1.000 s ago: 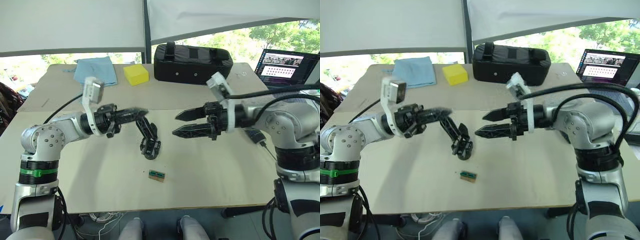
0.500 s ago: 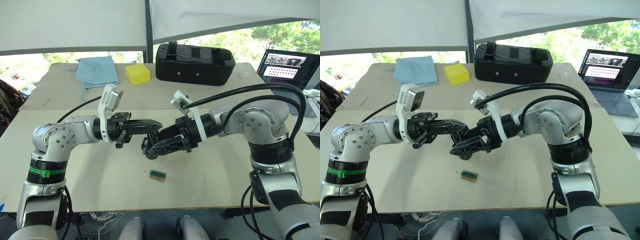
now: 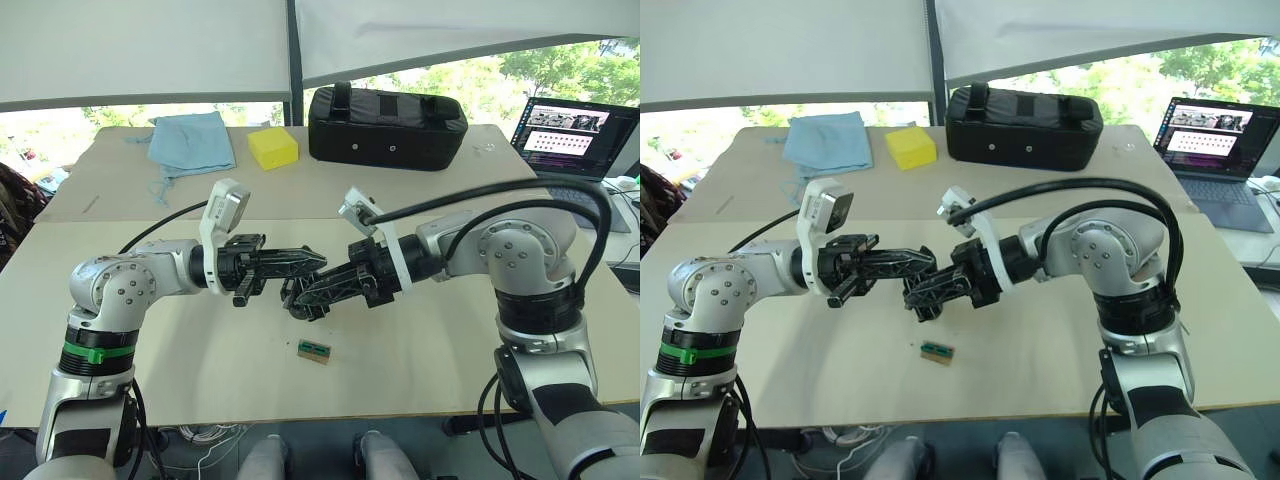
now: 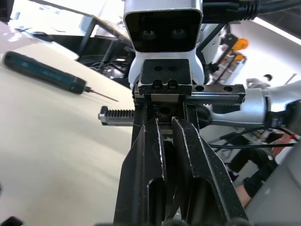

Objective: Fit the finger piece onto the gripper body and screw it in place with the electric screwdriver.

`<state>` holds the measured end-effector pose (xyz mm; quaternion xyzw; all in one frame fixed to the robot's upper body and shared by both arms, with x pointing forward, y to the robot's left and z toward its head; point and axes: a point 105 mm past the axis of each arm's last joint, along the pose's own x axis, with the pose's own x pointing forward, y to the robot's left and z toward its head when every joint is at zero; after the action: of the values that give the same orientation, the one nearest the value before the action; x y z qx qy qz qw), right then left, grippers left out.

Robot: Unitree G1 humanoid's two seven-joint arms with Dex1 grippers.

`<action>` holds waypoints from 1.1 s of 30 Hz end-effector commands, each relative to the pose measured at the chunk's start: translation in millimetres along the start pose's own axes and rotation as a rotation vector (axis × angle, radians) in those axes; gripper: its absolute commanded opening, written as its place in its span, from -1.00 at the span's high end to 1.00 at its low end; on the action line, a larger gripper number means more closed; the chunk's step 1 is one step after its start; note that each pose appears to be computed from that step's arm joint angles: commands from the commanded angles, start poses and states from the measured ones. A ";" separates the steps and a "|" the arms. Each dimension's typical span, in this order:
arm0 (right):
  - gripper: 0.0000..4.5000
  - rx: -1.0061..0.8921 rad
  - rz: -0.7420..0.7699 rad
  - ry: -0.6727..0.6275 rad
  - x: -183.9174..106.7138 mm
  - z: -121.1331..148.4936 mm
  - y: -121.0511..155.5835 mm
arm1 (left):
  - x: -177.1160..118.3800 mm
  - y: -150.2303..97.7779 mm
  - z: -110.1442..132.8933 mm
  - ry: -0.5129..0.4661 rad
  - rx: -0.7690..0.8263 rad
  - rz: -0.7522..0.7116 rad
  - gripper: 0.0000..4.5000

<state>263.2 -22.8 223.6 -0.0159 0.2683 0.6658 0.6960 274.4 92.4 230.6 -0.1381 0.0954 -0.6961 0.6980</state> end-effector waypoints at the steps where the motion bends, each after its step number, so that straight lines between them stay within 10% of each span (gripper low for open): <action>1: 0.81 -0.044 0.006 -0.035 -2.3 5.7 4.2 | 0.3 -1.0 12.7 -0.045 0.046 0.022 0.61; 10: 0.82 -0.079 -0.024 -0.103 -16.8 3.0 -3.6 | -41.1 2.5 14.4 -0.020 0.273 0.155 -1.00; 18: 0.82 -0.211 -0.064 -0.325 -41.5 3.0 -17.7 | -116.7 41.7 -38.5 0.239 0.554 0.339 -1.00; 33: 0.82 -0.316 -0.078 -0.331 -43.4 -29.6 -23.7 | -63.2 102.5 -102.3 0.302 0.489 0.270 -1.00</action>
<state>282.5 -76.9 196.3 -0.0040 0.0709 0.6563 0.7511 333.9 149.3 96.5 0.1376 0.0503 -0.6141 0.7755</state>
